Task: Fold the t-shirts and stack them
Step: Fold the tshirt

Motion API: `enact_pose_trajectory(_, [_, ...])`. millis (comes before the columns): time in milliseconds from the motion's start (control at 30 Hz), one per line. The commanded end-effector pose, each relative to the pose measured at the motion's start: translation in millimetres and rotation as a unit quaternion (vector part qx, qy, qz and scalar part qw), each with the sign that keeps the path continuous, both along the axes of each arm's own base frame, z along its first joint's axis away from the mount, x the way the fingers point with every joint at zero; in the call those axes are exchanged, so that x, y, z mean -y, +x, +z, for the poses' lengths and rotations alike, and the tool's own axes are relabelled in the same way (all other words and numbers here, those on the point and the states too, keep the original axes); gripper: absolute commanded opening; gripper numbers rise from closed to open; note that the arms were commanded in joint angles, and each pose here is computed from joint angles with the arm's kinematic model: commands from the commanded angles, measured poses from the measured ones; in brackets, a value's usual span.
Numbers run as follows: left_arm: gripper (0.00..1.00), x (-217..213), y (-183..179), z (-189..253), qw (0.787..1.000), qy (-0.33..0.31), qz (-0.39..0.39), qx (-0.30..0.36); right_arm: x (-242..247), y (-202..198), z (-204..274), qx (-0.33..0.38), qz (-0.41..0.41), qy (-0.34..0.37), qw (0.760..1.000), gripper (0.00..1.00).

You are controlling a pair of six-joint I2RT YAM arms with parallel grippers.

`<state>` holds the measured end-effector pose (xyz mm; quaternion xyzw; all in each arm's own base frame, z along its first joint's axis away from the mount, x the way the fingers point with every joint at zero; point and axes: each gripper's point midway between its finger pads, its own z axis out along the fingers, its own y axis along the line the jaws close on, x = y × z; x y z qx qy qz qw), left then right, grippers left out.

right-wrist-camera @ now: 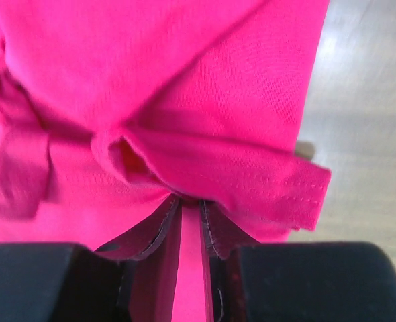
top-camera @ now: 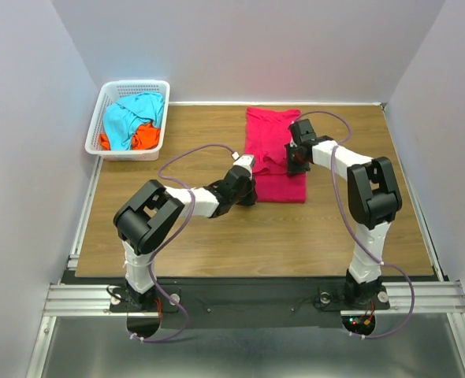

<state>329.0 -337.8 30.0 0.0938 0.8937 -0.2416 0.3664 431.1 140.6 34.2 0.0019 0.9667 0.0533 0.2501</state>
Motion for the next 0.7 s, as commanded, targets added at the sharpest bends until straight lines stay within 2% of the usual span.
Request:
enact_pose_trajectory(0, [0.25,-13.3,-32.4,-32.6,0.998,0.004,-0.005,-0.063,0.7,48.5,30.5,0.075,-0.005,-0.021,0.997,0.23])
enact_pose_trajectory(67, [0.25,-18.0,-38.1,-35.8,0.998,0.003,-0.002,-0.069,5.7,62.5,30.2,0.086,-0.014,-0.042,0.995,0.23])
enact_pose_trajectory(167, [0.25,-23.2,-44.1,-36.5,0.997,0.002,0.000,-0.073,5.6,95.7,55.9,0.130,-0.023,-0.054,0.990,0.23])
enact_pose_trajectory(267, [0.25,-27.8,-49.3,-34.2,0.997,-0.001,0.004,-0.075,3.8,111.0,67.5,0.150,-0.027,-0.055,0.987,0.24])
enact_pose_trajectory(367, [0.25,-32.1,-55.2,-29.1,0.997,-0.008,0.008,-0.076,0.6,117.6,87.4,0.170,-0.028,-0.044,0.984,0.24])
enact_pose_trajectory(467, [0.27,-37.7,-55.8,-16.5,0.998,-0.013,0.014,-0.062,-2.1,102.3,103.2,0.173,-0.022,-0.025,0.984,0.27])
enact_pose_trajectory(500, [0.29,-38.8,-55.5,-11.6,0.998,-0.014,0.014,-0.057,-2.1,94.5,106.4,0.171,-0.026,-0.016,0.985,0.27])
enact_pose_trajectory(533, [0.39,-41.2,-51.6,1.1,0.999,-0.012,0.015,-0.038,-3.0,79.8,94.1,0.151,-0.018,-0.009,0.988,0.30])
enact_pose_trajectory(600, [0.48,-47.6,-42.5,13.7,1.000,0.002,0.026,-0.009,-1.4,60.4,110.1,0.156,-0.020,0.008,0.987,0.31])
enact_pose_trajectory(633, [0.57,-49.0,-38.8,20.5,1.000,0.008,0.027,0.003,-1.1,51.3,109.3,0.151,-0.019,0.014,0.988,0.31])
enact_pose_trajectory(667, [0.57,-47.8,-31.8,31.8,0.999,0.019,0.021,0.020,-0.3,40.9,108.6,0.146,-0.017,0.018,0.989,0.32])
